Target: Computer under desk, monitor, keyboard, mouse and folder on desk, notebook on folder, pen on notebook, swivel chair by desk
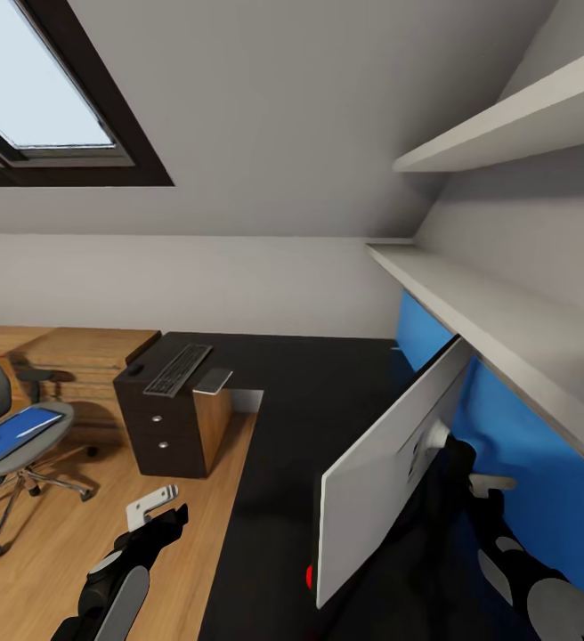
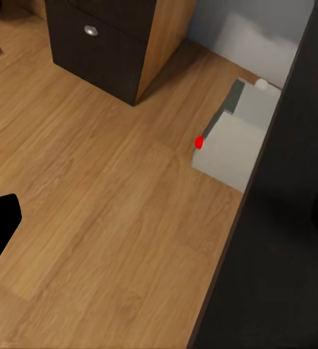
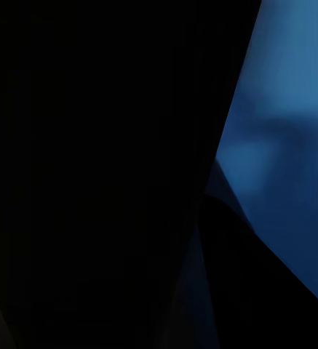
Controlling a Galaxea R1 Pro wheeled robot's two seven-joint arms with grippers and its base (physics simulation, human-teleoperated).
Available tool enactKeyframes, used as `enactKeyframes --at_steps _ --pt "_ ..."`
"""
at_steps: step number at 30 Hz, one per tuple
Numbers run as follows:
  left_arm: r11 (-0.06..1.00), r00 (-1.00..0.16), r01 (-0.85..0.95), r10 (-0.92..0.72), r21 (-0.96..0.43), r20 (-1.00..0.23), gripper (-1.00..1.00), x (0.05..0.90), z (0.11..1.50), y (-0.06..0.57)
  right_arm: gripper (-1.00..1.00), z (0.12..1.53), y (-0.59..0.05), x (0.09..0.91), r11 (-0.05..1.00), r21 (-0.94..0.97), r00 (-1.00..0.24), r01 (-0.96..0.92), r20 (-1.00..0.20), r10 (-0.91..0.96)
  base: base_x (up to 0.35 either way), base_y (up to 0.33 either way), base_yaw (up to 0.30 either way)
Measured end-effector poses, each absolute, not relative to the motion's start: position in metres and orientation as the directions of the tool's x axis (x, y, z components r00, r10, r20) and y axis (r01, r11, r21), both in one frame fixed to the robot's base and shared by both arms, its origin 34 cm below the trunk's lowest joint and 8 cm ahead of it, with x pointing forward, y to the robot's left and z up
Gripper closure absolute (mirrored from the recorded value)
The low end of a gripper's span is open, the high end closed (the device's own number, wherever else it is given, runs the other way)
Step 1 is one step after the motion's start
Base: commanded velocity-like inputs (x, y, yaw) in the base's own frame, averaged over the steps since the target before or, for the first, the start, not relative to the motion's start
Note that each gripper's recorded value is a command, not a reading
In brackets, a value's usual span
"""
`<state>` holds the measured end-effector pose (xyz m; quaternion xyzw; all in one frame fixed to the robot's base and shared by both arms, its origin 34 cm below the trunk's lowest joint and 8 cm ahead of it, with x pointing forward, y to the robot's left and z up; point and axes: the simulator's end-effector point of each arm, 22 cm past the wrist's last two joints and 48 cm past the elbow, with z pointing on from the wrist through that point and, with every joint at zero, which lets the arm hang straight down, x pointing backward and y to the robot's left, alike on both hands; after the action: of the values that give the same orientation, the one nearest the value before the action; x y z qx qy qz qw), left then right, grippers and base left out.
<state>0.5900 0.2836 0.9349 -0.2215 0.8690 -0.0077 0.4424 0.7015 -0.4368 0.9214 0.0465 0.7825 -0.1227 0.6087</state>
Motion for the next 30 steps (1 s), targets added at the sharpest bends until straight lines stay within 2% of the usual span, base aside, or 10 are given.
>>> enactKeyframes --at_steps 18,19,30 --pt "0.901 -0.512 -0.38 -0.392 -0.208 -0.764 -1.0 0.59 0.9342 0.2838 1.0 0.9211 -0.4368 0.7019 0.965 -0.136 -0.255 0.226 -0.964 -0.076 0.025 0.0 0.0" --pt "0.901 -0.512 -0.38 -0.392 -0.208 -0.765 -1.0 0.59 0.9342 0.2838 -1.0 0.9211 -0.4368 0.7019 0.965 -0.136 -0.254 0.226 -0.964 -0.076 0.0 0.0 0.0" --pt "0.901 -0.512 -0.38 -0.392 -0.208 -0.764 -1.0 0.5904 0.9336 0.2839 -1.0 0.9189 -0.4435 0.6989 0.955 -0.147 -0.261 0.258 -0.962 -0.078 0.0 0.0 0.0"
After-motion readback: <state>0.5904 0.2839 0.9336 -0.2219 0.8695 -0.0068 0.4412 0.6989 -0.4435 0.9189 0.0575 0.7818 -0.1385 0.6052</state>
